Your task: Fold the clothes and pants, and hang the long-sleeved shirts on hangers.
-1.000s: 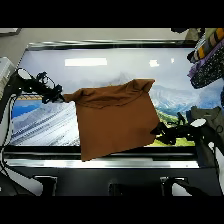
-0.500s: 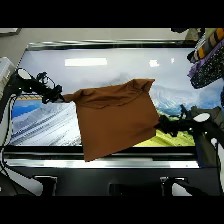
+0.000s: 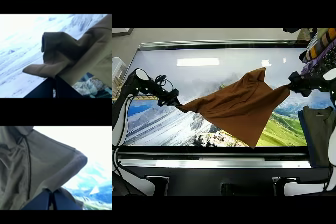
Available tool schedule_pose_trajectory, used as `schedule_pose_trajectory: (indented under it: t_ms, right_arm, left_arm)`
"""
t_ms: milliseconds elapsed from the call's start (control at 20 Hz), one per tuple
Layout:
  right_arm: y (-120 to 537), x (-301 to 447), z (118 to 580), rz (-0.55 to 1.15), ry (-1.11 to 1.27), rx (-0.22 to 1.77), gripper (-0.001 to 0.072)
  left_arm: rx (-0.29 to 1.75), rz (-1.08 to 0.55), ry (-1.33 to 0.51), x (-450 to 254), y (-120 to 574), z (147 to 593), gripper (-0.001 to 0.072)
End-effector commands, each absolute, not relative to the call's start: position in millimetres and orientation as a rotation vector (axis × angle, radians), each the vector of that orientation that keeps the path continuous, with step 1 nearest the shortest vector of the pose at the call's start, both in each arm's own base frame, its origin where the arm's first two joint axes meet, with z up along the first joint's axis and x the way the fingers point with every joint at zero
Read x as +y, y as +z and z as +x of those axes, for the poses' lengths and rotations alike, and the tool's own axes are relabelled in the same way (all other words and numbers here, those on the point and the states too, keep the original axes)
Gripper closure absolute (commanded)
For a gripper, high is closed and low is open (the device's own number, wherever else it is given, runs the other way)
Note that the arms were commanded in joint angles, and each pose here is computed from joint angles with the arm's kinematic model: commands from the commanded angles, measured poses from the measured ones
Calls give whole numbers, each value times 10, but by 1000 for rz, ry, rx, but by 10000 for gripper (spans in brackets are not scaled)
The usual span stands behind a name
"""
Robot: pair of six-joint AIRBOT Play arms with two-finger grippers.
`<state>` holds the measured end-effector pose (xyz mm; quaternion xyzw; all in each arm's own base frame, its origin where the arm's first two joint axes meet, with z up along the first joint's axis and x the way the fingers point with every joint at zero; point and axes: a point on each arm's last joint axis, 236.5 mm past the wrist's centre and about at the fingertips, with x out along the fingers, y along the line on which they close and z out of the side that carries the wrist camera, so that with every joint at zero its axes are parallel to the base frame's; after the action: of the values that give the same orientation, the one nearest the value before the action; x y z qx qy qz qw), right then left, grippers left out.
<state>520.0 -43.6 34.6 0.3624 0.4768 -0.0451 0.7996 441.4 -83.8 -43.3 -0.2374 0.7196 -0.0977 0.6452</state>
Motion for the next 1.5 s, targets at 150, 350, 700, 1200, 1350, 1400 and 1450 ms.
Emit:
schedule_pose_trajectory:
  t_ms: [150,350,700,1200,1350,1400,1450]
  right_arm:
    - [315,-370,5070,811,10,1146,366]
    - [485,-618,4217,823,78,1301,285]
    - [-340,495,2959,1032,106,1378,218]
    - [-985,1216,2360,954,88,1474,238]
    - [-999,1278,2372,941,84,1469,238]
    - [-1007,1293,2389,936,80,1462,239]
    - [-1016,1305,2412,940,67,1453,239]
  left_arm:
    - [1651,-529,-234,-887,-435,4382,694]
    - [1652,-524,-241,-850,-432,4374,694]
    - [1654,-521,-244,-866,-432,4370,694]
    - [1653,-521,-245,-864,-432,4370,694]
    - [1649,-504,-263,-864,-432,4370,694]
    - [1649,-504,-263,-865,-433,4370,694]
    - [1648,-504,-263,-864,-433,4371,694]
